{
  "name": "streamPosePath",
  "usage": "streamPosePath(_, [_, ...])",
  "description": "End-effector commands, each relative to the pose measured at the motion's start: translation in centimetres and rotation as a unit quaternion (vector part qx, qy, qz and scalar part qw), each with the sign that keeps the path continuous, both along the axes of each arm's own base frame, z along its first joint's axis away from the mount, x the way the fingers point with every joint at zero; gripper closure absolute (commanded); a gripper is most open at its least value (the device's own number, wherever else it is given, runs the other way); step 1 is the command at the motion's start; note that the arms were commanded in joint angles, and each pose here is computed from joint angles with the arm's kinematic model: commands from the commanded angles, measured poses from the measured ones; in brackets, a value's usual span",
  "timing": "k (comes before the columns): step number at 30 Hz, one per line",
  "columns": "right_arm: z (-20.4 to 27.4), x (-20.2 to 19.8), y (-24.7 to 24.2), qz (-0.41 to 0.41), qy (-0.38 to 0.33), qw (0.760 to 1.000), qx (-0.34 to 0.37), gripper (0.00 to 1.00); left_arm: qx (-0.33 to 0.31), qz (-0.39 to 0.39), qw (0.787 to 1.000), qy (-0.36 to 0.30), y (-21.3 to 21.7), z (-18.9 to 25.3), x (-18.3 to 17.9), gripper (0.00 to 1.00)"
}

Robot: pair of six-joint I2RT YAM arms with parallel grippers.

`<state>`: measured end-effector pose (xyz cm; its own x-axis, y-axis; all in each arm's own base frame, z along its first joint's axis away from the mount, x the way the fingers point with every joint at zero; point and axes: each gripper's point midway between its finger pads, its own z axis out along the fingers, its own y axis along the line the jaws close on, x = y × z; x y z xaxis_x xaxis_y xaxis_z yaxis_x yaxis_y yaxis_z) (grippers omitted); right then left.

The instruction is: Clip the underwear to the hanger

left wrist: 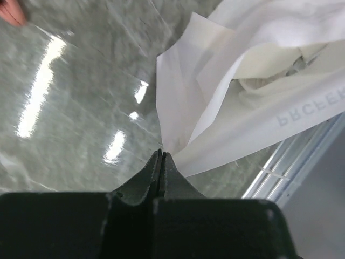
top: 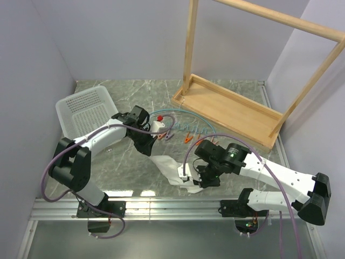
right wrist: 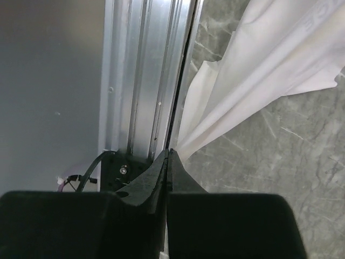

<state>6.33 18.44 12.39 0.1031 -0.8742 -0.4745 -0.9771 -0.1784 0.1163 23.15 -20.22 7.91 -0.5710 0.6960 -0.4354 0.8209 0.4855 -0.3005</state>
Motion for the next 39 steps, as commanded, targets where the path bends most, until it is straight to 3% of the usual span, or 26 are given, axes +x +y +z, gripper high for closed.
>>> streamPosePath(1, [-0.7,-0.6,-0.9,0.024,0.013,0.999,-0.020,1.00,0.002,0.023,1.000,0.011,-0.1,0.1,-1.4,1.00])
streamPosePath(8, [-0.9,0.0,-0.7,0.023,0.003,0.999,-0.028,1.00,0.008,0.005,0.998,0.060,-3.0,-2.5,-4.3,0.96])
streamPosePath(12, [-0.8,-0.4,0.0,0.030,0.014,0.999,-0.026,1.00,0.031,-0.010,0.997,0.064,-2.7,-3.7,-4.4,0.83])
streamPosePath(16, [-1.5,-1.1,0.4,0.047,0.019,0.998,-0.033,1.00,0.015,-0.021,0.999,0.040,-2.6,-2.9,-4.0,0.52])
streamPosePath(19, [-1.8,-1.9,0.8,0.068,0.018,0.997,-0.040,1.00,-0.006,-0.026,0.999,0.022,-2.7,-1.9,-3.6,0.45])
streamPosePath(25, [-2.5,-3.8,0.9,0.102,0.035,0.992,-0.062,1.00,-0.050,-0.057,0.997,0.001,-2.9,0.1,-3.2,0.43])
streamPosePath(31, [-3.7,-5.2,0.4,0.130,0.028,0.988,-0.083,1.00,-0.053,-0.105,0.992,0.037,-2.6,-0.5,-5.2,0.46])
streamPosePath(39, [-3.7,-5.2,1.0,0.133,0.023,0.988,-0.080,1.00,-0.105,-0.149,0.983,-0.019,-3.7,1.0,-4.9,0.43])
